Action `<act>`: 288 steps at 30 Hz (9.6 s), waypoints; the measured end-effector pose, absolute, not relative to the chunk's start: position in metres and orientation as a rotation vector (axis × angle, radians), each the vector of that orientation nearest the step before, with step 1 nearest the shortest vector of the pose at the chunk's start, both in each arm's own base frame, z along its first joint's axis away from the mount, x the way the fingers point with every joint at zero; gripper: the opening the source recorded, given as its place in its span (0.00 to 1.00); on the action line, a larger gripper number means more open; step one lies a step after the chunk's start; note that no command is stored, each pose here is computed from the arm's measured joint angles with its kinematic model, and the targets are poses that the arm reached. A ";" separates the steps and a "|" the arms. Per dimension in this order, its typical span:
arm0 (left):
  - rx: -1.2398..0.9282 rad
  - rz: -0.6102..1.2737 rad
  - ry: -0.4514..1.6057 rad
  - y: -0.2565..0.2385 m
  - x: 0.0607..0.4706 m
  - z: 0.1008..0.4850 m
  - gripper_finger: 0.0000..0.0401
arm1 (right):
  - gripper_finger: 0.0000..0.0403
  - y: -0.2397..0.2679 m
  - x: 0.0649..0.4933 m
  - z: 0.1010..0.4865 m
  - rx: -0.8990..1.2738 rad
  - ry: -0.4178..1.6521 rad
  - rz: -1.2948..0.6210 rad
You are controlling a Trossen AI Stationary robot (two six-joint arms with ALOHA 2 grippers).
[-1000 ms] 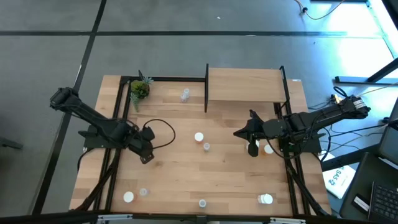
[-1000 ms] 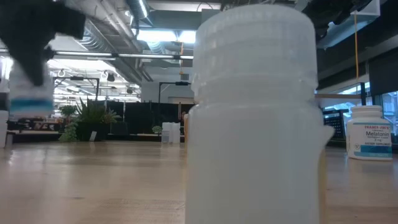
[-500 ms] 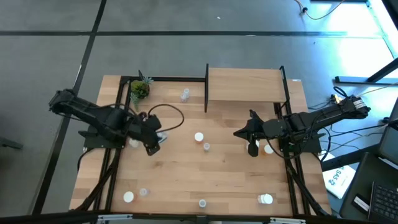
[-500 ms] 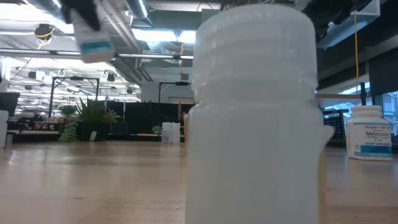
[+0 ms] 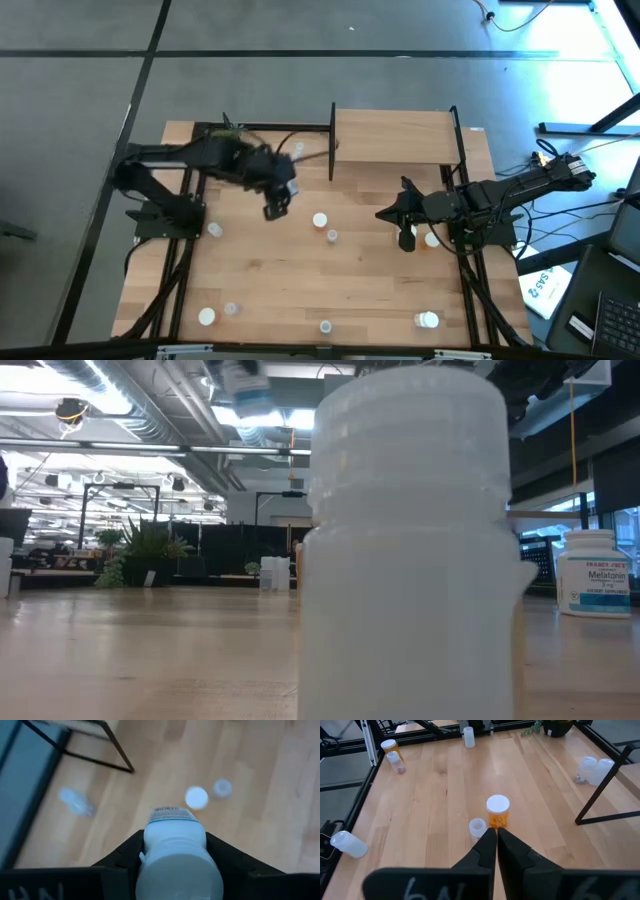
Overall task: Pick and place medicine bottles onto shelf by color
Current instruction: Put the left white pill bottle on the shelf
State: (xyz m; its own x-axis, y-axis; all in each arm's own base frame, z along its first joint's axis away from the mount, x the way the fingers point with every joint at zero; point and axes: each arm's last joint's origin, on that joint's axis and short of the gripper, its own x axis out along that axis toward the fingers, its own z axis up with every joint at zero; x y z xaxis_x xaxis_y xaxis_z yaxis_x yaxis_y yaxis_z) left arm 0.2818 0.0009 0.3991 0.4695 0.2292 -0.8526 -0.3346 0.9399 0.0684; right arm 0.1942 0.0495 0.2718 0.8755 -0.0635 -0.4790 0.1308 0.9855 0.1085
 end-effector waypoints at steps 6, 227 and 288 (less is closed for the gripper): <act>-0.089 0.261 1.016 0.033 0.313 0.421 0.38 | 0.05 0.049 0.194 0.272 0.139 0.495 -0.102; -0.093 0.443 0.843 -0.204 0.238 0.351 0.81 | 0.50 0.076 0.191 0.297 -0.282 0.296 0.048; -0.026 0.312 0.751 -0.254 0.166 0.353 0.81 | 0.47 0.144 0.338 0.304 -0.335 0.607 0.187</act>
